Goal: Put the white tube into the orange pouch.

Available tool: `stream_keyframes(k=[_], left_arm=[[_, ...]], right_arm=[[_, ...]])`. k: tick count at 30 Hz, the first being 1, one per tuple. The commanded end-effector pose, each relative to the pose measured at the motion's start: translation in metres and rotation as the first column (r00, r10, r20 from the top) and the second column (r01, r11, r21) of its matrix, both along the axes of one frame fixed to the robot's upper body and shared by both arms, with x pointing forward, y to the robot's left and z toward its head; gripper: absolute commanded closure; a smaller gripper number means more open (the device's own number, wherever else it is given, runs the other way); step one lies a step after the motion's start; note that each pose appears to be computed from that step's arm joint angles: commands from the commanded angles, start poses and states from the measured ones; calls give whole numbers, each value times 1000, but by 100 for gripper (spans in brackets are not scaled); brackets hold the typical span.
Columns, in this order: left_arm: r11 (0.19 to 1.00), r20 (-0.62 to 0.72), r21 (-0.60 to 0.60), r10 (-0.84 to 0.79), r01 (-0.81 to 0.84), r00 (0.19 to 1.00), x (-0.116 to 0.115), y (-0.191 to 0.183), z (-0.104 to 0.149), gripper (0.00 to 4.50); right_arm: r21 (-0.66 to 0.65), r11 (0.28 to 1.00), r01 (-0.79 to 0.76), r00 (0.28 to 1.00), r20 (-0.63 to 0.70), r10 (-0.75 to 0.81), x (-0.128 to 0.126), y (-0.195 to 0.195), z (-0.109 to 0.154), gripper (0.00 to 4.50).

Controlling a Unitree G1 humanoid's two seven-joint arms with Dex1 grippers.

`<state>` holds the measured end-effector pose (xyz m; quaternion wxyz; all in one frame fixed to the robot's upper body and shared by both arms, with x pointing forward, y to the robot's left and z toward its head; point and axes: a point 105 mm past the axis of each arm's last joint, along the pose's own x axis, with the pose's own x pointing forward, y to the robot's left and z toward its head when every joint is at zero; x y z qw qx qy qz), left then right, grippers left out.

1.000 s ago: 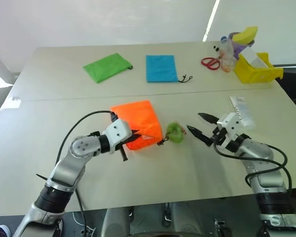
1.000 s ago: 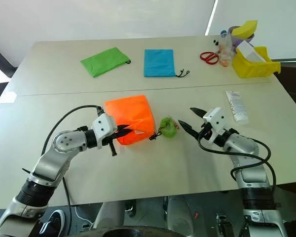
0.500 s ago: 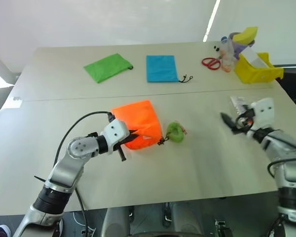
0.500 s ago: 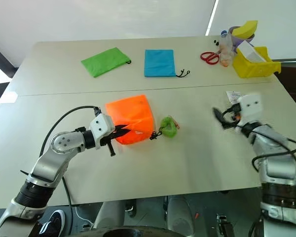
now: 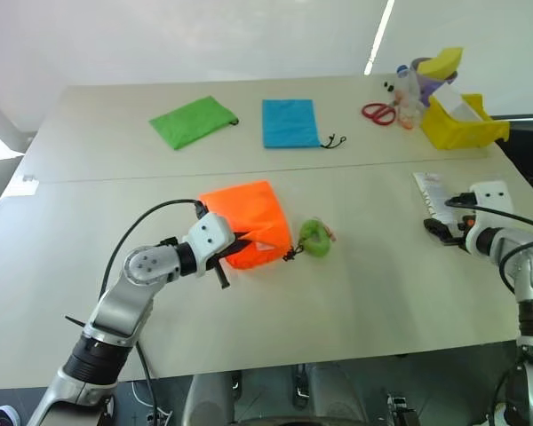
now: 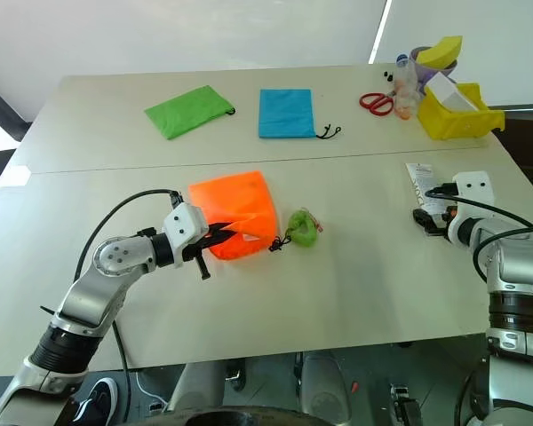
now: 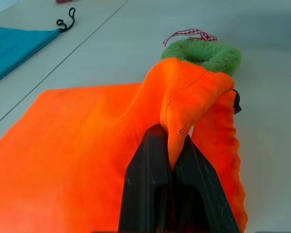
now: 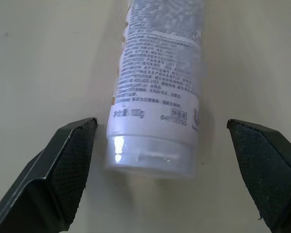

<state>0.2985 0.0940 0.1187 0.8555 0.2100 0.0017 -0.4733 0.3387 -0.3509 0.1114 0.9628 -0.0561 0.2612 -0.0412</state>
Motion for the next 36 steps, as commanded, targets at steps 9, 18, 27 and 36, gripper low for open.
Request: stream_keyframes(k=[9,18,27,36], left_arm=[[1000,45,8,-3,3,999,0,2,9,450],[1000,48,-2,-7,7,999,1,0,10,450],[1000,60,-5,12,-12,998,4,3,12,450],[1000,61,-30,-5,7,998,-1,1,17,450]], right_arm=[[56,998,2,999,37,-4,1,3,7,271],[18,914,-404,899,193,394,-4,75,49,271],[165,410,-897,433,138,891,-102,188,54,271],[156,279,-948,282,-6,959,-134,222,9,271]])
